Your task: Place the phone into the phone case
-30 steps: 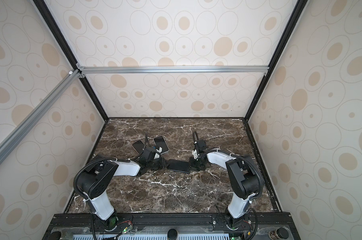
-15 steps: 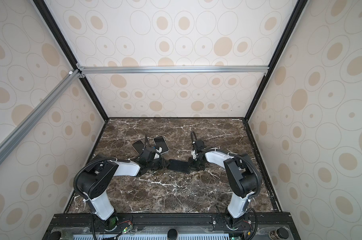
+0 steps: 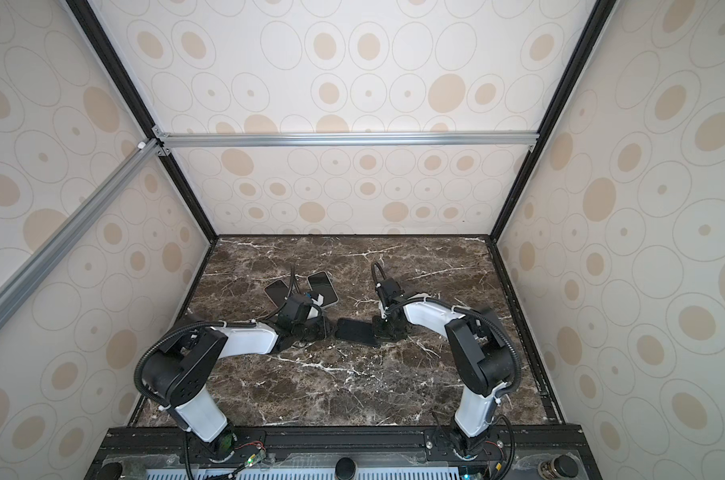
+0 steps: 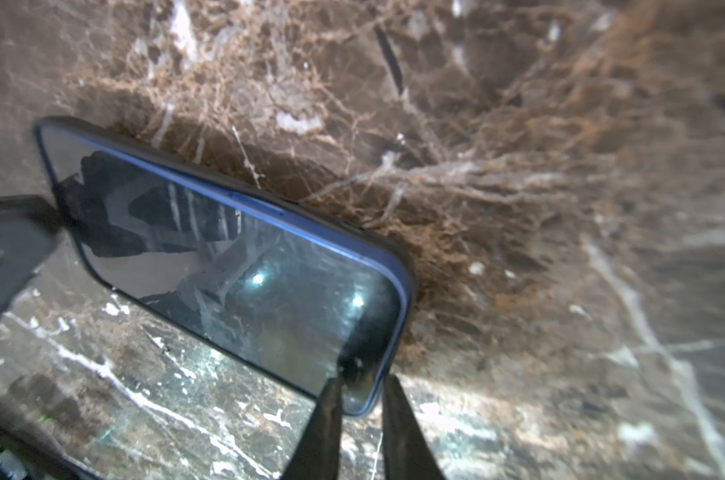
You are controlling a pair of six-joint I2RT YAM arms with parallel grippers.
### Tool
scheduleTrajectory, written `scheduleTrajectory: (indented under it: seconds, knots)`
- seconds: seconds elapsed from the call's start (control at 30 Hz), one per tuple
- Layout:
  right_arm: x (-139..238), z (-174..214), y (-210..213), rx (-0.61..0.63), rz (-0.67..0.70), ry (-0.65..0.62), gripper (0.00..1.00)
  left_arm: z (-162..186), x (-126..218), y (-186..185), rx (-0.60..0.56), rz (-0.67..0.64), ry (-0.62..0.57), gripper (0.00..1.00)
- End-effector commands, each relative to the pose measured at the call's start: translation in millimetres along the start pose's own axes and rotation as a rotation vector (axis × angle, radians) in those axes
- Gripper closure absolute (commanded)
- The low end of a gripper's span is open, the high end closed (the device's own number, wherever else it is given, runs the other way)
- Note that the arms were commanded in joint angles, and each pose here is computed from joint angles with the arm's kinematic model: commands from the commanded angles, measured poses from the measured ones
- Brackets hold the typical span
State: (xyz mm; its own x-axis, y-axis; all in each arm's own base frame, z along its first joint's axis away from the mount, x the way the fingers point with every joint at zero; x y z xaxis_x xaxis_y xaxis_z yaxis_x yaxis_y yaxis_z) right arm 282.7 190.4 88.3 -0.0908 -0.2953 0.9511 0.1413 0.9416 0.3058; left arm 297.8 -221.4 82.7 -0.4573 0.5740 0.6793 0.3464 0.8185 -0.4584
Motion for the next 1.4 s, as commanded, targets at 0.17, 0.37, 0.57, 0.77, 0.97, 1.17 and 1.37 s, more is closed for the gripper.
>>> scheduleTrajectory:
  seconds: [0.17,0.37,0.57,0.77,0.97,1.17,1.37]
  knots:
    - [50.5,-19.6,9.0,0.054,0.046,-0.119,0.67,-48.5,20.8,-11.8,-0.109,-0.058,-0.109,0.74]
    - [34.7,-32.2,0.8,-0.006,-0.019,-0.076,0.71,-43.4,-3.6,-7.6,-0.071,-0.027,-0.045,0.71]
    - [13.6,-32.1,-6.7,-0.057,-0.067,-0.022,0.75,-26.0,-17.0,-0.8,-0.053,-0.008,0.015,0.69]
    - [-2.9,-28.3,-13.5,-0.078,-0.067,0.004,0.82,-18.6,-26.5,0.5,-0.041,0.020,0.049,0.70]
    - [-14.7,-24.6,-22.6,-0.088,-0.040,0.027,0.85,-9.2,-32.8,1.8,-0.003,0.050,0.078,0.74]
    - [-29.1,-23.0,-31.3,-0.089,-0.001,0.048,0.86,-7.4,-31.7,2.1,0.010,0.053,0.073,0.78]
    - [-44.8,-16.2,-46.6,-0.089,0.078,0.077,0.87,-6.8,-31.3,2.6,0.013,0.050,0.073,0.78]
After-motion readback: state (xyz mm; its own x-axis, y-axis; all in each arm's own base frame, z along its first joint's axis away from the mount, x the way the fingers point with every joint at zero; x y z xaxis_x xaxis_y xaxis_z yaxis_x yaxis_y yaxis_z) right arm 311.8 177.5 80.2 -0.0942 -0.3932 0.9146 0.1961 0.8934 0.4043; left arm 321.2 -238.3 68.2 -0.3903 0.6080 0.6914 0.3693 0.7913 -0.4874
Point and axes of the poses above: each gripper's point midway between its finger pads, its own x axis back along the fingers, its own y axis along the line the jaws close on, z = x × y, the point moved 6 cm from there along x, back along the fingers, and after that the axes turned 13 degrees about -x, right-handed, at the moved point
